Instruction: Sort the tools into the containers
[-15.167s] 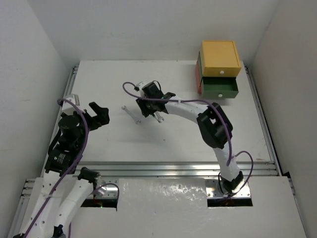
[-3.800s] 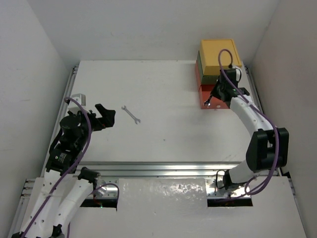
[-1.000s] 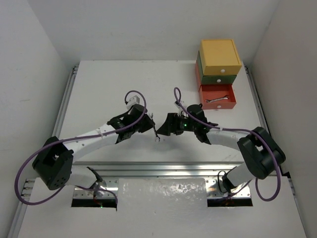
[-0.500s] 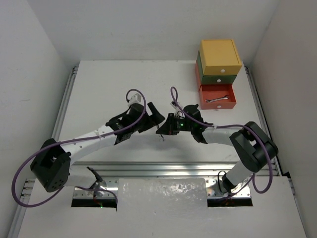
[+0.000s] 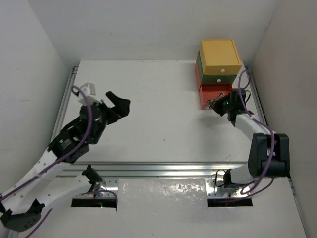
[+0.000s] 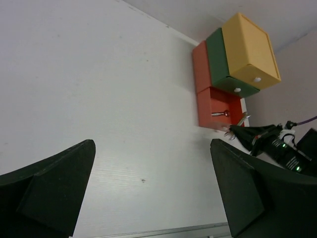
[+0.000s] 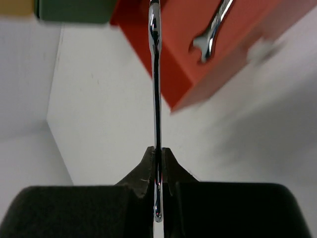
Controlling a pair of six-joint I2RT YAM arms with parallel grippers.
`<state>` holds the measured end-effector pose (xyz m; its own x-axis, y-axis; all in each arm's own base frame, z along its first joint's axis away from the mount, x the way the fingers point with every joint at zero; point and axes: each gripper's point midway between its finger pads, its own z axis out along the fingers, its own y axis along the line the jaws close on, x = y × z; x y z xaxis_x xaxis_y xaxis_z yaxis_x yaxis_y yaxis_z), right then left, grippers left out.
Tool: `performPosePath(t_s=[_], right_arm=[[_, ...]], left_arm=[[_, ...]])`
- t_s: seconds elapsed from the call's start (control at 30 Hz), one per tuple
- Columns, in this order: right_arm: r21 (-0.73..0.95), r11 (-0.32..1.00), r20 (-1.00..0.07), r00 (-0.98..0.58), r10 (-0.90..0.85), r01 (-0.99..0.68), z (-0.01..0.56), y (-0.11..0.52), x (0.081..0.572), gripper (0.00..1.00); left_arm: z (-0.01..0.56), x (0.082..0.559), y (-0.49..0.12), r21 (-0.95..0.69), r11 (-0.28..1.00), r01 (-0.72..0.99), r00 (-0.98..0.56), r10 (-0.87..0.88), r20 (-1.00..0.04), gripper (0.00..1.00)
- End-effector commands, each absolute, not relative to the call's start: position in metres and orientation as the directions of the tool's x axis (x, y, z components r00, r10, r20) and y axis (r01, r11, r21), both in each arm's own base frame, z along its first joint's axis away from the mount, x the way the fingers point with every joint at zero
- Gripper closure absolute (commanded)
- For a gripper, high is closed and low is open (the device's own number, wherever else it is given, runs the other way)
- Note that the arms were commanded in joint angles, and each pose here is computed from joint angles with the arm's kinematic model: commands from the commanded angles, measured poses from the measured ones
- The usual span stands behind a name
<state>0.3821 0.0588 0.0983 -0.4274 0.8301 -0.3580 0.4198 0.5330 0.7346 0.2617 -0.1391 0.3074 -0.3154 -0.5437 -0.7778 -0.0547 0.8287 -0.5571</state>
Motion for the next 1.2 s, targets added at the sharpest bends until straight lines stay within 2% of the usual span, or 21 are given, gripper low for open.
performPosePath(t_s=[0.0, 0.03, 0.17, 0.2, 0.23, 0.27, 0.3, 0.33, 0.47, 0.53, 0.63, 0.67, 0.73, 0.8, 0.83, 0.9, 1.03, 1.17], right_arm=[[0.754, 0.443, -0.307, -0.336, 0.890, 0.485, 0.118, 0.030, 0.424, 1.00], [0.756, 0.431, -0.313, -0.306, 0.899, 0.492, 0.129, 0.018, 0.437, 1.00], [0.722, 0.409, -0.288, -0.295, 0.911, 0.558, 0.115, 0.000, 0.468, 1.00], [0.724, 0.410, -0.294, -0.291, 0.911, 0.555, 0.123, -0.002, 0.477, 0.97], [0.716, 0.410, -0.295, -0.287, 0.911, 0.565, 0.121, -0.004, 0.480, 0.87], [0.722, 0.408, -0.285, -0.298, 0.911, 0.559, 0.120, -0.003, 0.486, 0.69], [0.725, 0.409, -0.276, -0.310, 0.910, 0.555, 0.121, 0.000, 0.488, 0.46], [0.725, 0.414, -0.271, -0.324, 0.906, 0.551, 0.122, 0.002, 0.489, 0.34], [0.723, 0.437, -0.295, -0.333, 0.896, 0.535, 0.127, 0.003, 0.480, 0.26], [0.707, 0.476, -0.345, -0.333, 0.878, 0.523, 0.132, -0.002, 0.469, 0.25], [0.653, 0.557, -0.444, -0.337, 0.830, 0.513, 0.130, -0.010, 0.441, 0.28], [0.623, 0.590, -0.472, -0.355, 0.807, 0.513, 0.109, -0.012, 0.424, 0.41], [0.585, 0.637, -0.546, -0.336, 0.767, 0.502, 0.110, -0.020, 0.407, 0.69], [0.520, 0.684, -0.581, -0.375, 0.722, 0.511, 0.094, -0.025, 0.391, 0.88], [0.490, 0.689, -0.578, -0.393, 0.715, 0.534, 0.085, -0.028, 0.384, 0.89], [0.462, 0.683, -0.572, -0.399, 0.717, 0.565, 0.073, -0.033, 0.380, 1.00], [0.397, 0.660, -0.536, -0.422, 0.731, 0.637, 0.033, -0.041, 0.379, 1.00], [0.461, 0.636, -0.525, -0.388, 0.758, 0.618, 0.019, -0.039, 0.405, 1.00]], left_arm=[[0.286, 0.238, -0.106, -0.400, 0.912, -0.095, -0.357, -0.406, -0.841, 0.00], [0.280, 0.235, -0.102, -0.376, 0.922, -0.093, -0.367, -0.383, -0.848, 0.00], [0.260, 0.227, -0.085, -0.260, 0.960, -0.104, -0.388, -0.279, -0.879, 0.00], [0.249, 0.227, -0.077, -0.216, 0.967, -0.132, -0.396, -0.251, -0.883, 0.00], [0.244, 0.227, -0.075, -0.205, 0.967, -0.150, -0.400, -0.249, -0.882, 0.00], [0.241, 0.227, -0.076, -0.202, 0.967, -0.155, -0.405, -0.248, -0.880, 0.00], [0.241, 0.228, -0.079, -0.209, 0.968, -0.138, -0.410, -0.248, -0.878, 0.00], [0.240, 0.229, -0.082, -0.196, 0.974, -0.118, -0.416, -0.228, -0.881, 0.00], [0.239, 0.229, -0.083, -0.201, 0.973, -0.114, -0.415, -0.230, -0.880, 0.00], [0.239, 0.229, -0.084, -0.205, 0.973, -0.109, -0.414, -0.232, -0.880, 0.00], [0.242, 0.227, -0.081, -0.218, 0.970, -0.113, -0.401, -0.245, -0.883, 0.00], [0.243, 0.226, -0.081, -0.231, 0.967, -0.108, -0.392, -0.255, -0.884, 0.00], [0.247, 0.225, -0.081, -0.245, 0.965, -0.098, -0.380, -0.264, -0.887, 0.00], [0.245, 0.225, -0.083, -0.242, 0.966, -0.086, -0.387, -0.256, -0.886, 0.00], [0.244, 0.226, -0.085, -0.240, 0.967, -0.082, -0.394, -0.252, -0.884, 0.00], [0.242, 0.227, -0.086, -0.233, 0.969, -0.084, -0.401, -0.247, -0.882, 0.00], [0.240, 0.228, -0.088, -0.226, 0.971, -0.081, -0.412, -0.239, -0.879, 0.00], [0.240, 0.227, -0.088, -0.231, 0.970, -0.072, -0.408, -0.240, -0.881, 0.00]])
